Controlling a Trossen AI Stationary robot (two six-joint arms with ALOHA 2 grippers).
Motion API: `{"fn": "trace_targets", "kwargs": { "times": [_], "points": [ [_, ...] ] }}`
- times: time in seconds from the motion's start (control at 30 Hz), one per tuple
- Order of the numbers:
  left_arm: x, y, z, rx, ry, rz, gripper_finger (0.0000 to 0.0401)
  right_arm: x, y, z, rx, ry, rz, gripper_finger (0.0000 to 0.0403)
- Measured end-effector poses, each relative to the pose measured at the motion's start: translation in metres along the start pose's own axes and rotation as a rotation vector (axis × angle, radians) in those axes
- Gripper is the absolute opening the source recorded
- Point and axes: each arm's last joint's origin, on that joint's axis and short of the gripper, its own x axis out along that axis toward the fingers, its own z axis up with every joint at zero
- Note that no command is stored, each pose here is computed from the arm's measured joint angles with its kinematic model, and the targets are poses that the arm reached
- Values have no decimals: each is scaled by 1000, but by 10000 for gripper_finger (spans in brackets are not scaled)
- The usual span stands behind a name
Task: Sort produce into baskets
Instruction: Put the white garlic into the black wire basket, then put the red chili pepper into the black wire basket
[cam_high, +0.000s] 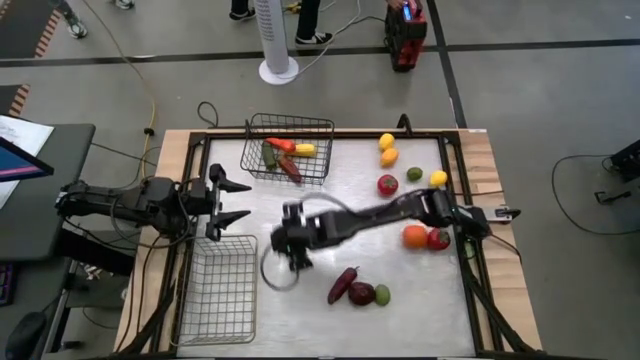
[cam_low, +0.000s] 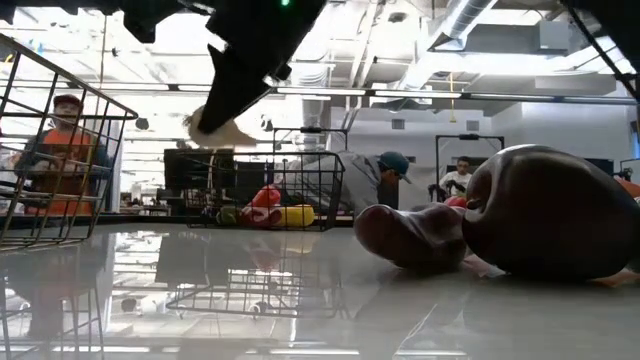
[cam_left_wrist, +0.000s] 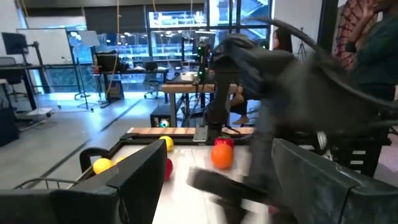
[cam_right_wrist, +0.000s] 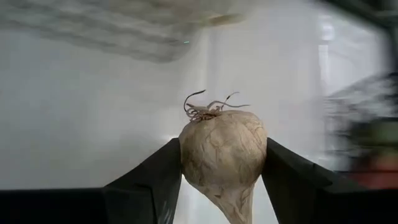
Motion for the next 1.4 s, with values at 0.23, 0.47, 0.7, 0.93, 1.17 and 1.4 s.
{"fn": "trace_targets", "kwargs": {
  "times": [0.23,0.47,0.7,0.93,1.17,1.4],
  "points": [
    [0,0,-4,1,43,2,279,10,-97,-6,97,28,-211,227],
    [-1,0,-11,13,107,11,279,19,-168,-32,227,87,-336,228],
    [-1,0,-13,17,133,10,279,24,-205,-56,387,135,-318,249],
    [-1,0,-14,18,138,17,279,23,-201,-64,417,202,-251,292],
    [-1,0,-14,4,141,18,279,-5,-190,-63,426,293,-254,300],
    [-1,0,-16,-5,160,19,279,-47,-194,-75,483,379,-303,300]
  ]
}}
